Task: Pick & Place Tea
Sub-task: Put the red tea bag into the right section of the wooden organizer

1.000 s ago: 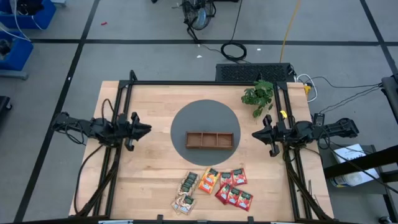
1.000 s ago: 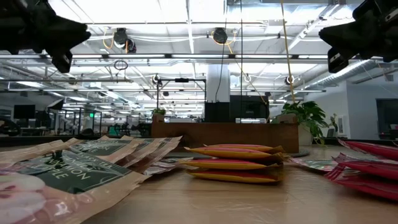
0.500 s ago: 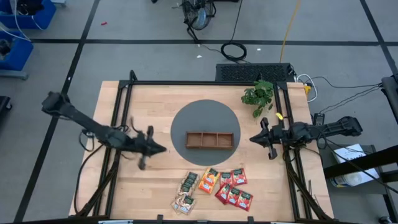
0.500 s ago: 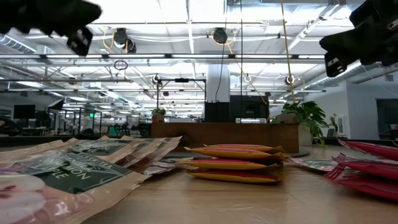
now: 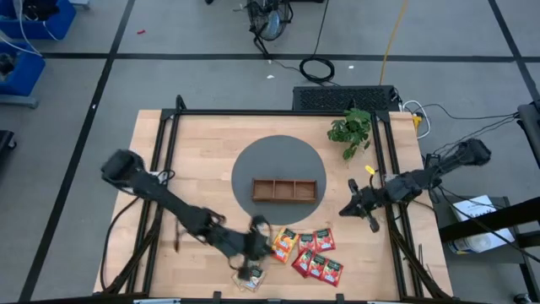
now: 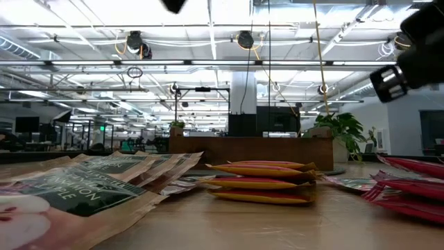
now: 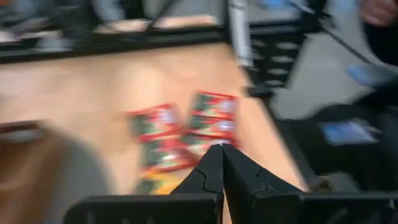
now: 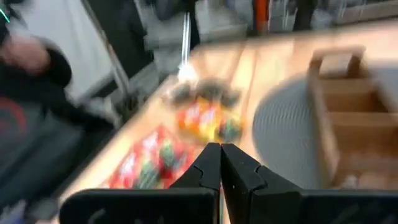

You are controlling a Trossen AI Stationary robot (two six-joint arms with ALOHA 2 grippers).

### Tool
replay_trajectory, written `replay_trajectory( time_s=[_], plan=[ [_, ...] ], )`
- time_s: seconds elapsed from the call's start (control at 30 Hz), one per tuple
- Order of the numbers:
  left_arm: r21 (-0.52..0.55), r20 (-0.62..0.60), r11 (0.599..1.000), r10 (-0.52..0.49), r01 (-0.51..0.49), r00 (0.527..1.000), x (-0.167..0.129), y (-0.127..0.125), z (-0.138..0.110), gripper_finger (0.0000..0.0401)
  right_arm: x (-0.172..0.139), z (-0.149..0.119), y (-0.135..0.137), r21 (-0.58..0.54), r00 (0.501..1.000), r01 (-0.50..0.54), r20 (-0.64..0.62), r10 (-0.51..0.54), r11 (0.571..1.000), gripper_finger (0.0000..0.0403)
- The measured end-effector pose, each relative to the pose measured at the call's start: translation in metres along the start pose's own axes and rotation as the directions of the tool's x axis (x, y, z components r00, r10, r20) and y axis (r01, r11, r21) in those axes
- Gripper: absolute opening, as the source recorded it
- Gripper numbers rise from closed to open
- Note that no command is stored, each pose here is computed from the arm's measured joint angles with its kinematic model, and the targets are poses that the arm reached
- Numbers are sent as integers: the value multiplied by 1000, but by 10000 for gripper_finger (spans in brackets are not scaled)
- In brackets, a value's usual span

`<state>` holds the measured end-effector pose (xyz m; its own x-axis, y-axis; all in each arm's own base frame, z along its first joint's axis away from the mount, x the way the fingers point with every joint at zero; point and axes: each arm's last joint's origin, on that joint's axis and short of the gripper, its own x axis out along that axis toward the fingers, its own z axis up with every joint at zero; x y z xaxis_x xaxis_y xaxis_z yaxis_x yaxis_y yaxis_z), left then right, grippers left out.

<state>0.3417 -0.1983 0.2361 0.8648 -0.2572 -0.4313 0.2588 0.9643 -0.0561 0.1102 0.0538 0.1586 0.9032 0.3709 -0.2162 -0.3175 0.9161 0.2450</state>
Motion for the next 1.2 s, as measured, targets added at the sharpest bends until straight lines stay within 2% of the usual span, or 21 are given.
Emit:
replay_trajectory(
  time_s=[0.13,0.23,0.3,0.43,0.6,0.8,0.93,1.07,1.2],
  plan=[
    [4,-9,997,-72,72,997,40,-11,7,3,11,24,27,-29,997,-48,-64,46,998,0],
    [-4,-52,997,-75,75,996,69,-10,6,8,24,22,44,-51,980,-65,-192,54,997,0],
    [-25,-89,998,-54,52,995,85,-6,5,8,33,26,56,-44,975,-79,-214,68,996,0],
    [-37,-46,999,-40,38,998,115,-5,14,4,54,13,70,4,941,-63,-334,61,998,0],
    [-50,-152,998,-39,31,988,145,-16,4,7,82,4,80,74,958,-14,-285,34,997,0],
    [-100,-148,994,-49,34,988,155,-32,9,8,99,-15,80,91,952,4,-305,24,996,0],
    [-129,-195,992,-31,5,980,163,-33,-4,4,107,-26,76,128,943,49,-333,-3,991,5],
    [-195,-212,980,-4,-38,977,167,-24,-8,8,114,-35,75,147,941,43,-337,9,988,32],
    [-210,-223,976,1,-49,975,172,-20,-14,5,119,-39,73,192,944,47,-329,19,980,75]
  ],
)
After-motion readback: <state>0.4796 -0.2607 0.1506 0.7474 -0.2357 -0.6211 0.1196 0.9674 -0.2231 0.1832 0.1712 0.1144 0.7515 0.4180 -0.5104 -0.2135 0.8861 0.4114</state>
